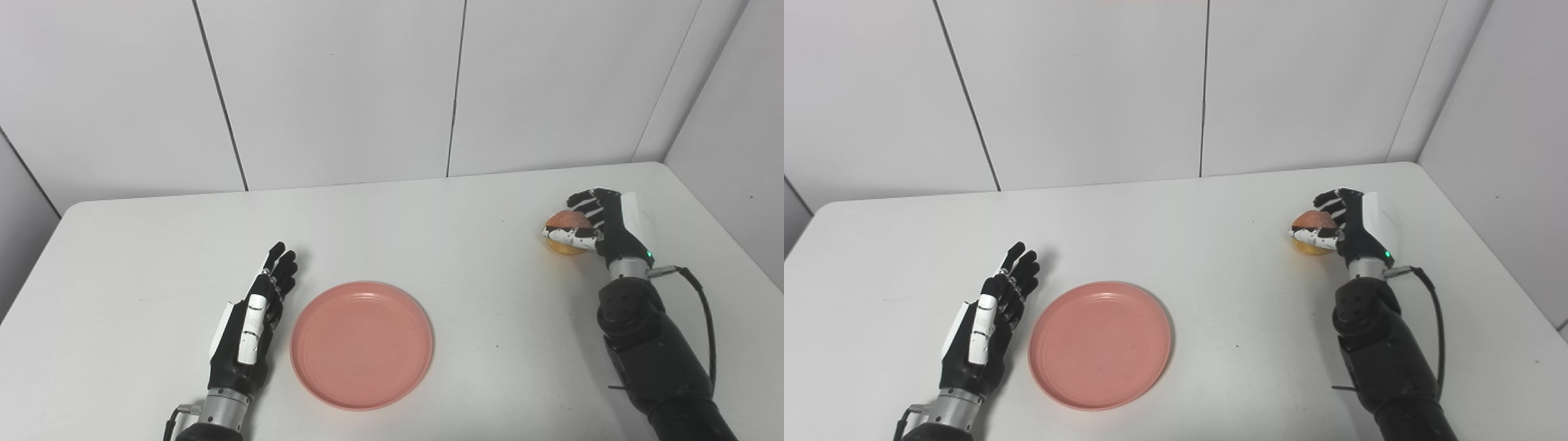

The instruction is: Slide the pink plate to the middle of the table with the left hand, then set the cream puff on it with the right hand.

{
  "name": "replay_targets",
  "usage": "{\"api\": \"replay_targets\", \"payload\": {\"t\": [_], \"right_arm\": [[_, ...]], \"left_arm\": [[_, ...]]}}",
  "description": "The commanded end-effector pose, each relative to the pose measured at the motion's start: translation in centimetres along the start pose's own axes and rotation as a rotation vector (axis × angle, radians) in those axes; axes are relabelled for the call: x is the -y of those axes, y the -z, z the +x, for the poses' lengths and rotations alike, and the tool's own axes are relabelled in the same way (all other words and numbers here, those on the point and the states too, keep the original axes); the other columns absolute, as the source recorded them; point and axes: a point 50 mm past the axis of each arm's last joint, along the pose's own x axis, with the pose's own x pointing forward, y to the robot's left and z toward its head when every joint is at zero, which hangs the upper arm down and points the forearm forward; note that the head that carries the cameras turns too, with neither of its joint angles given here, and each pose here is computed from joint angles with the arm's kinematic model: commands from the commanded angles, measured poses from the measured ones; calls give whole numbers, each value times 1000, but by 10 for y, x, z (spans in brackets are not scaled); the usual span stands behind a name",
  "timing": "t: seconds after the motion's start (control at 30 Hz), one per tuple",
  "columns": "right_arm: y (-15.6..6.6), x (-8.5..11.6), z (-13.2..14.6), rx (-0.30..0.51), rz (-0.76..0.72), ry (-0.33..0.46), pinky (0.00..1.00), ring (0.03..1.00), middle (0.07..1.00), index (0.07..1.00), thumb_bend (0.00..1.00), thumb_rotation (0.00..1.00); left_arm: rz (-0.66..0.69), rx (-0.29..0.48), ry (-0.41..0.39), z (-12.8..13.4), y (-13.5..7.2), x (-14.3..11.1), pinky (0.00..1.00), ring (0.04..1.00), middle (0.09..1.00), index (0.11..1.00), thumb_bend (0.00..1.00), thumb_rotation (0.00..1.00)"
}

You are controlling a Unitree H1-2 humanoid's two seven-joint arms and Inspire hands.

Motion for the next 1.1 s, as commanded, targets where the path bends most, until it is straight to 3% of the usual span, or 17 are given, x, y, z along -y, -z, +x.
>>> {"api": "replay_targets", "payload": {"t": [0.0,0.03,0.17,0.27,0.37,0.57,1.07], "right_arm": [[-29,19,6,96,43,54,342,402,493,525,512,0],[-35,21,3,112,54,56,284,374,484,527,510,0],[-54,25,-7,172,95,54,229,345,469,535,506,0],[-68,27,-14,212,136,40,183,435,424,520,513,0],[-80,27,-22,248,168,23,258,387,463,541,508,0],[-100,23,-41,332,216,-18,356,407,492,531,511,0],[-121,-19,-88,531,323,-215,382,424,487,519,513,0]], "left_arm": [[-2,-62,-4,-19,13,1,1000,990,984,969,606,1000],[-1,-65,-3,-19,12,2,1000,992,989,975,607,1000],[-3,-59,-1,-19,12,6,1000,995,995,984,606,1000],[-7,-58,-2,-20,13,9,1000,996,996,984,598,1000],[6,-61,-4,-20,13,11,1000,994,997,986,597,1000],[17,-64,-1,-21,10,19,1000,1000,1000,997,581,1000],[34,-71,-22,-24,9,29,1000,1000,1000,1000,562,1000]]}}
